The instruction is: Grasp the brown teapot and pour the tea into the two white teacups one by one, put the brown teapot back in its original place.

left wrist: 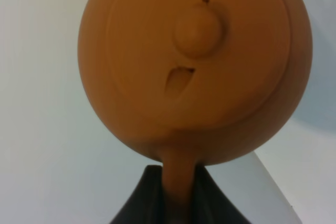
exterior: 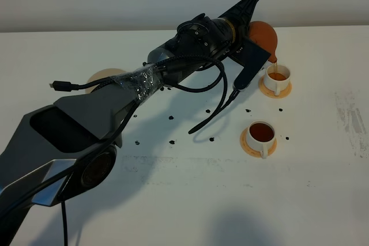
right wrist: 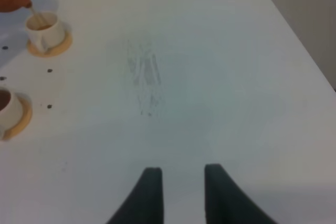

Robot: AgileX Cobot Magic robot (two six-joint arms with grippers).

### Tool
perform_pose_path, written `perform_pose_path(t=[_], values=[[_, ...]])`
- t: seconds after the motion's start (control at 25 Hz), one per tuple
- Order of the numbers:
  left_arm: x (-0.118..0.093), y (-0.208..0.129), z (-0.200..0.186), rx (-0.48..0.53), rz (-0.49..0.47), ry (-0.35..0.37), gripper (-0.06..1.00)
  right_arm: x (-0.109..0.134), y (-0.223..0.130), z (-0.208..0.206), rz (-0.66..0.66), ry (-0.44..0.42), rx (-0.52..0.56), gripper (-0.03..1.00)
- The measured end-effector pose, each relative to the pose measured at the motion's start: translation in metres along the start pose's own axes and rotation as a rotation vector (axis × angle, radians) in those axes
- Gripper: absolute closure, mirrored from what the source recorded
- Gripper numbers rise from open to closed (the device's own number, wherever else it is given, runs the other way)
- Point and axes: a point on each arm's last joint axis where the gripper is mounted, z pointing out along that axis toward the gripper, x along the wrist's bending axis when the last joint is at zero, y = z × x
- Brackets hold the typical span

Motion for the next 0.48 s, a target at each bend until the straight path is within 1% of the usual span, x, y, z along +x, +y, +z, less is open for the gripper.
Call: perform_pose_path(t=[0.48], values=[[0.0001, -0.0001, 0.0000, 0.001, 0.015, 0.001, 0.86, 0.0000, 0.0000, 0.0000, 0.000, 0.000, 0.000, 0.75]])
